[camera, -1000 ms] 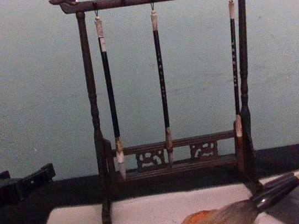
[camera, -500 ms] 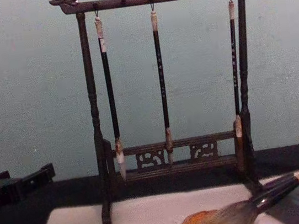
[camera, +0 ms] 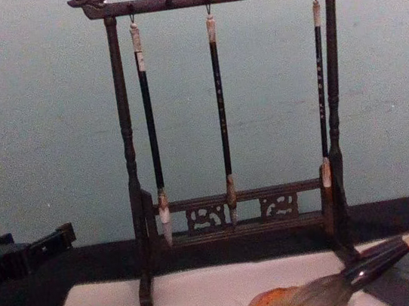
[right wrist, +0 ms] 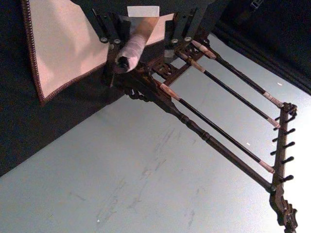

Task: Pick up the brush from the inkstone, write on the paper, then place the brush back to its original position.

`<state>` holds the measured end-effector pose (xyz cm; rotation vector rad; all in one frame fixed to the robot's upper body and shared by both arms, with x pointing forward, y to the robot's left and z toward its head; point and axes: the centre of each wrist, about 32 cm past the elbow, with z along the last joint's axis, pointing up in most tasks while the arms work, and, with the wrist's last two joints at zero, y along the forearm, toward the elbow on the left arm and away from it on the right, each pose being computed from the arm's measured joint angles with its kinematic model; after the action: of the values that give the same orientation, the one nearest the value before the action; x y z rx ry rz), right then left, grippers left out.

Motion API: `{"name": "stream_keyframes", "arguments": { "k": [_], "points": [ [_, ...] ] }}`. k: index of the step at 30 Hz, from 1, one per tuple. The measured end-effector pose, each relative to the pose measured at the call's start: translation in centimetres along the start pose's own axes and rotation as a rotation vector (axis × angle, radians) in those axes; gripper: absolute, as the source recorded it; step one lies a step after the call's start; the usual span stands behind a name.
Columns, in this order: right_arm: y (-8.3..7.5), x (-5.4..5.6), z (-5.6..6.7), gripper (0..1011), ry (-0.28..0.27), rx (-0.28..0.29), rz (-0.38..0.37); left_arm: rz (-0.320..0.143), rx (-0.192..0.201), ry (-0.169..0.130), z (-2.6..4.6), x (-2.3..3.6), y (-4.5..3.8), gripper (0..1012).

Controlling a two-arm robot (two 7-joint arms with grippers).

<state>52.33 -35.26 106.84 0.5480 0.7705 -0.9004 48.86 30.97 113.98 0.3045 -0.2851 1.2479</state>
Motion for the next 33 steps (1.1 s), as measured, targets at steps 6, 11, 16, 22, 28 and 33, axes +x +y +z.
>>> {"name": "stream_keyframes", "arguments": {
  "k": [6,11,16,22,28,33],
  "points": [
    [0.0,0.0,0.0,247,0.0,0.0,0.0,0.0,0.0,0.0,0.0,0.0,0.0,1000],
    [0.0,0.0,0.0,185,0.0,0.0,0.0,0.0,0.0,0.0,0.0,0.0,0.0,1002],
    [0.0,0.0,0.0,185,0.0,0.0,0.0,0.0,0.0,0.0,0.0,0.0,0.0,1002],
    [0.0,-0.01,0.01,185,0.0,0.0,0.001,0.0,0.0,0.0,0.0,0.0,0.0,1000],
    [-0.03,-0.21,0.32,169,0.005,0.018,0.03,0.0,0.0,0.0,0.0,0.0,0.0,1002],
    [-0.21,-0.65,0.65,164,0.006,0.034,0.064,0.0,0.0,0.0,0.0,0.0,0.0,1002]
  ]
}}
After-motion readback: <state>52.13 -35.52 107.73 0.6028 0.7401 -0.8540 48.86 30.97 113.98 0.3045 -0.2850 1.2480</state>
